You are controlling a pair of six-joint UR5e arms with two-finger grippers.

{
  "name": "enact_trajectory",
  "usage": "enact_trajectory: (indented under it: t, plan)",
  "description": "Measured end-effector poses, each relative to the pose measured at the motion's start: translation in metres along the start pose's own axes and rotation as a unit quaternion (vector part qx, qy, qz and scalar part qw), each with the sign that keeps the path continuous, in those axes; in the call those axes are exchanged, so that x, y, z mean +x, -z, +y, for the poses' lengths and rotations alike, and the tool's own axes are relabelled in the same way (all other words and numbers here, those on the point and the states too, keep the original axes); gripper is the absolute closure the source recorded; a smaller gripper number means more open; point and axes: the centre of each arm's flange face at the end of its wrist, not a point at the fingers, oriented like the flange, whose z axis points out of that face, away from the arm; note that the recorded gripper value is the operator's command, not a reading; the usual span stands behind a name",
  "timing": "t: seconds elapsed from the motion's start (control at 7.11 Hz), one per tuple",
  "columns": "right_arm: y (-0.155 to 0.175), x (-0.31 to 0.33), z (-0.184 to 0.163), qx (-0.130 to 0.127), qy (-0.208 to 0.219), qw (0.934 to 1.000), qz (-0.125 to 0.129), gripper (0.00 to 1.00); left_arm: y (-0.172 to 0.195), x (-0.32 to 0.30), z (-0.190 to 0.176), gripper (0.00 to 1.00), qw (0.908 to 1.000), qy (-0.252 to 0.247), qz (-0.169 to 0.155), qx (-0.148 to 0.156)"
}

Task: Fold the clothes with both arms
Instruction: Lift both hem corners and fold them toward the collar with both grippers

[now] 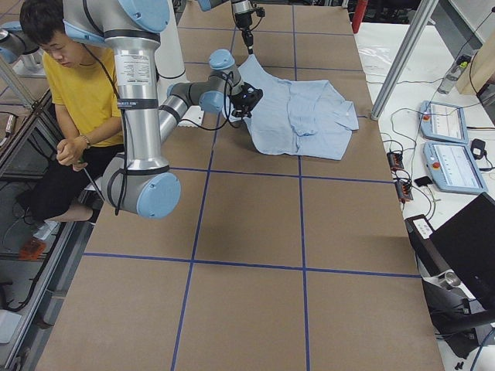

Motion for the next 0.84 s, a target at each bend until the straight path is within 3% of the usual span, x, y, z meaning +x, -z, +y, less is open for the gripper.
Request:
enact_trajectory:
  t: [0.42, 0.84]
  plan:
    - [-0.033, -0.036, -0.058, 0.038, 0.017, 0.9991, 0.009, 1.00, -0.031, 0.028, -0.107, 1.00, 0.9966, 0.012, 0.003, 0.082]
    - [-0.053, -0.075, -0.115, 0.081, 0.043, 0.9953, 0.031, 1.00, -0.034, 0.033, -0.139, 1.00, 0.9943, -0.007, 0.006, 0.106]
